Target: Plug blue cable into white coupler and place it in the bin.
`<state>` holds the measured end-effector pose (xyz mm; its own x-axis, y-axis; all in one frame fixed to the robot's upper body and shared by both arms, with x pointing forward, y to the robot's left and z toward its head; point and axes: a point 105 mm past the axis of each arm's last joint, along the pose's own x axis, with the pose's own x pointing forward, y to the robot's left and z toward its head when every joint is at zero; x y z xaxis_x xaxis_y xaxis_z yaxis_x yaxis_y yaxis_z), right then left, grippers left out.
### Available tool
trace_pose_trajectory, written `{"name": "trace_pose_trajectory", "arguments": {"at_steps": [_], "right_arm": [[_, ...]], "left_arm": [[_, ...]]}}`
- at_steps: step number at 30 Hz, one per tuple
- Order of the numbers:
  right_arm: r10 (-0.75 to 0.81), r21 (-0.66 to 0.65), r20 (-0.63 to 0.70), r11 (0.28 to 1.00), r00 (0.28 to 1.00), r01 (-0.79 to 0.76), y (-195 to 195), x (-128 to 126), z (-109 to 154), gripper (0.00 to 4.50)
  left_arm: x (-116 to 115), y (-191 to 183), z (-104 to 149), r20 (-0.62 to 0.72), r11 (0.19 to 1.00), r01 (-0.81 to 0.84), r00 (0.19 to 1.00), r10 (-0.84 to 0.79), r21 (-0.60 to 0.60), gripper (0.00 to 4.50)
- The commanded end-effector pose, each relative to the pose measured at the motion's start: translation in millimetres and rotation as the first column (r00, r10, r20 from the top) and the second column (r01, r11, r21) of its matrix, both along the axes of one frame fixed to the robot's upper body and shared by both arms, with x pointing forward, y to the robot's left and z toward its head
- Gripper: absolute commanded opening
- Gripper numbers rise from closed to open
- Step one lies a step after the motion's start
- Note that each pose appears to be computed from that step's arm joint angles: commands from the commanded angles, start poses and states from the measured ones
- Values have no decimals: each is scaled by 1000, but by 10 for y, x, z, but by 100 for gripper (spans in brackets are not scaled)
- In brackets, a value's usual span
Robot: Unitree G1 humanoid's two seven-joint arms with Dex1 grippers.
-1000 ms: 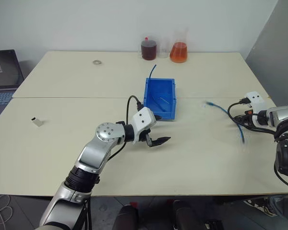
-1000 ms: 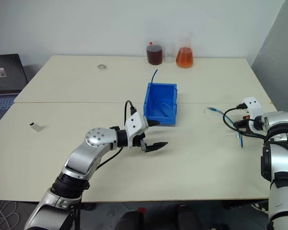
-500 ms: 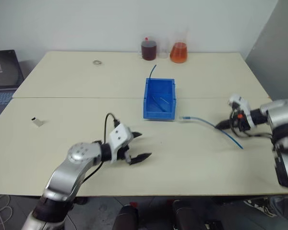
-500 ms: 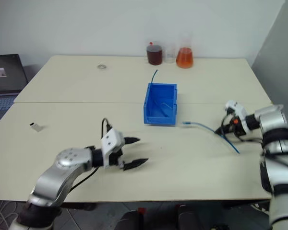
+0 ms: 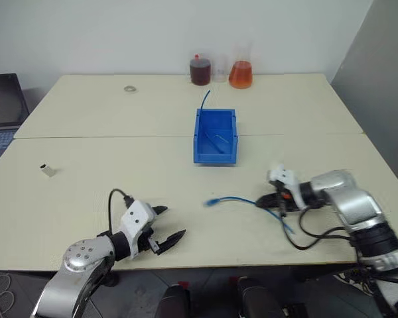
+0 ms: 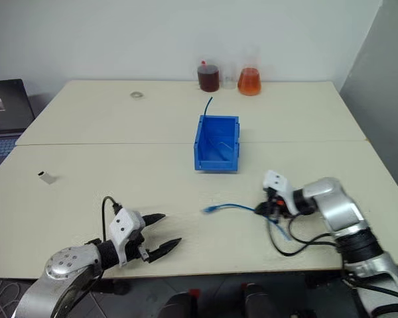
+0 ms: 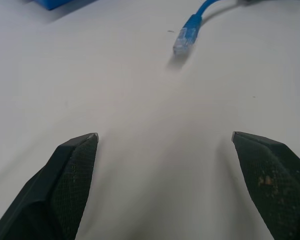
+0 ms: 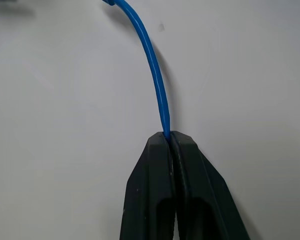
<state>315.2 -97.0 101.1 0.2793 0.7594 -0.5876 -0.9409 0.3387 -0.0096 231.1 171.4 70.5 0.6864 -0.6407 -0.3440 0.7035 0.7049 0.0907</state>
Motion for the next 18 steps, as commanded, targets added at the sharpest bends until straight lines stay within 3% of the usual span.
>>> {"name": "trace_pose_trajectory", "arguments": {"at_steps": [1,9,18], "right_arm": [[5,36,93,999,996,-8,255,-24,209,2],[20,23,138,999,990,-24,545,-90,38,2],[48,36,110,998,993,-53,817,-99,-58,2]], "left_arm": [[-116,215,24,40,991,-133,990,134,-3,450],[-156,581,-84,13,883,-460,886,463,-97,450],[-260,434,-102,-21,896,-428,903,429,-117,450]]}}
